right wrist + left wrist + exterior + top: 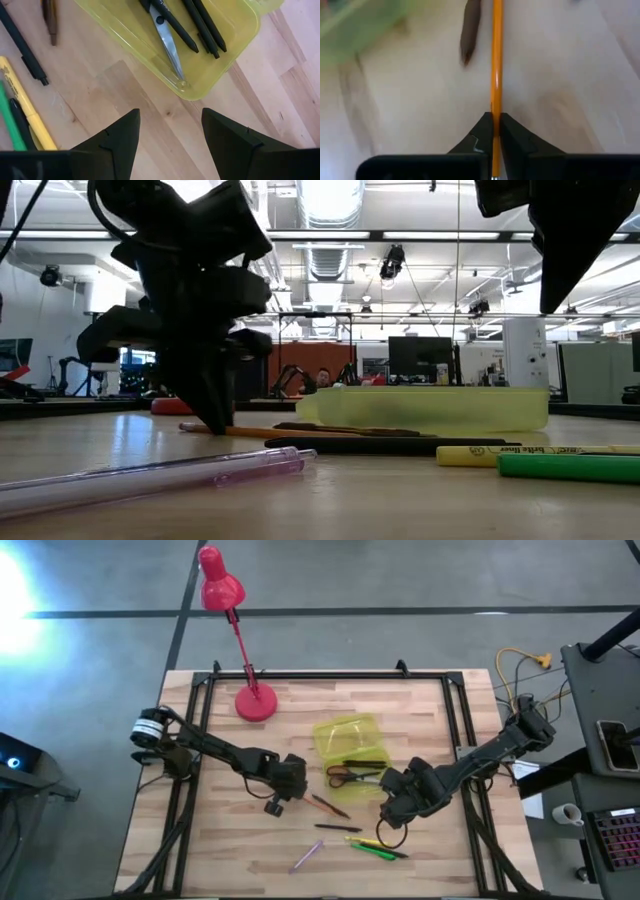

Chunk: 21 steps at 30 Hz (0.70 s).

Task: Pick & place school supplies into a supply box
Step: Put the orange pencil into the yellow supply box

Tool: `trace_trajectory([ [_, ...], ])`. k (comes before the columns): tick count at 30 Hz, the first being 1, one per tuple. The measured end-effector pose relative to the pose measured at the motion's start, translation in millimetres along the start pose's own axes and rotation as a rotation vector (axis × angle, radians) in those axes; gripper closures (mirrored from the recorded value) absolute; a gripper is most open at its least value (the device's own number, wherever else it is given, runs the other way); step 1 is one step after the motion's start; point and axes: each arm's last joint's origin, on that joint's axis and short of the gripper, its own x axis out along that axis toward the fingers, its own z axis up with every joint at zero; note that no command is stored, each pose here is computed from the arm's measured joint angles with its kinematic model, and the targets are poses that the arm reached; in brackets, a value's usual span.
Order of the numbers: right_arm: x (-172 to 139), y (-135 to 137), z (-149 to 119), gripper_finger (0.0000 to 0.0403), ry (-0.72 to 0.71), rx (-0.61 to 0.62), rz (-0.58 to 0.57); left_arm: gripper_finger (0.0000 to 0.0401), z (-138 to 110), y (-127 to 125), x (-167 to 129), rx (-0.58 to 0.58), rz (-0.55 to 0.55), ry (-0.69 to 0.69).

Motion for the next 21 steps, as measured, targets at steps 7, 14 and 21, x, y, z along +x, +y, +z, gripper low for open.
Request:
trace_trajectory([
  [7, 0, 0, -2, 0.0200, 0.002, 0.025, -0.003, 0.0399, 10, -2, -45, -0.118, -0.034, -0.103],
  [14, -14, -14, -7, 0.0200, -0.117, 0.303, -0.078, 0.0399, 31, 13, -84, -0.395, -0.025, -0.273],
  [21, -33, -34, -15, 0.0200, -0.248, 0.575, -0.043, 0.0400, 70, 38, -78, -0.504, -0.017, -0.320],
])
